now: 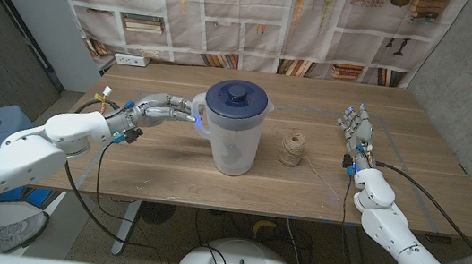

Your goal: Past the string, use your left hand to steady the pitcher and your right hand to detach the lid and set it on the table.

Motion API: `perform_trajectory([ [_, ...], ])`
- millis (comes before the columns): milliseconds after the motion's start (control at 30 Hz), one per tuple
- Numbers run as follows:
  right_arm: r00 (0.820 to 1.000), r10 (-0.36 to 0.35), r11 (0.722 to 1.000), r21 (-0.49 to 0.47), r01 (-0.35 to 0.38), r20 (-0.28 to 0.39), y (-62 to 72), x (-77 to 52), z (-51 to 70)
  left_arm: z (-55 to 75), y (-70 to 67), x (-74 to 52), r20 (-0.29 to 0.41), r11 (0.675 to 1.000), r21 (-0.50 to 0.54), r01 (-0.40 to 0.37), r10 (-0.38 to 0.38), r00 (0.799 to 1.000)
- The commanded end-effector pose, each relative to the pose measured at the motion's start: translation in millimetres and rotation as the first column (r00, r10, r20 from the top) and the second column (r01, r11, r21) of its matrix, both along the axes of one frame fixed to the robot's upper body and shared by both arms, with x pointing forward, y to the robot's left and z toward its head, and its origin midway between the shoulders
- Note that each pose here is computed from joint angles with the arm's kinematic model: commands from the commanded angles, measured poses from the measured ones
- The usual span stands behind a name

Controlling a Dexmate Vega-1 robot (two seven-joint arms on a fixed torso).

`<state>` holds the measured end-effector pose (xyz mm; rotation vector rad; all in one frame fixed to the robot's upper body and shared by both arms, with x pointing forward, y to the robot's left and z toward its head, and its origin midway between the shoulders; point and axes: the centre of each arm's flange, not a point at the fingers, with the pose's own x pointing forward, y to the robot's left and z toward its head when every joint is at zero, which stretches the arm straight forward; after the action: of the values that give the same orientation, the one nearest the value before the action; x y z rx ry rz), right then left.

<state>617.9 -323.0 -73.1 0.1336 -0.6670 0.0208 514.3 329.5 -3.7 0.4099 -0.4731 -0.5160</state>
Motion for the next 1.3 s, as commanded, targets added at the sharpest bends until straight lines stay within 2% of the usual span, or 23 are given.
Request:
perform_trajectory([
  [33, 1.000, 0.009, 1.000, -0.022, -0.008, 0.008, -2.0, -2.0, 4.2, 3.7, -3.0, 3.9, 0.042, 1.000, -0.013, 0.004, -0.004, 0.999],
  [533, 1.000, 0.015, 0.998, -0.057, -0.014, 0.025, -7.3, -7.4, 10.3, 20.3, -10.1, 12.4, 0.075, 1.000, 0.003, 0.021, -0.021, 0.997],
  [800, 0.999, 0.019, 0.996, -0.088, -0.015, 0.049, -8.3, -16.0, 20.3, 27.4, -13.5, 17.8, 0.083, 1.000, 0.010, 0.028, -0.028, 0.996],
  [1167, 0.992, 0.020, 0.984, -0.176, 0.003, 0.126, -6.0, -33.9, 42.6, 34.7, -15.5, 26.2, 0.081, 0.999, 0.011, 0.033, -0.034, 0.996],
  [1300, 0.980, 0.021, 0.978, -0.208, 0.021, 0.197, -3.0, -42.5, 49.4, 36.3, -16.0, 29.8, 0.079, 0.999, 0.010, 0.035, -0.036, 0.996],
])
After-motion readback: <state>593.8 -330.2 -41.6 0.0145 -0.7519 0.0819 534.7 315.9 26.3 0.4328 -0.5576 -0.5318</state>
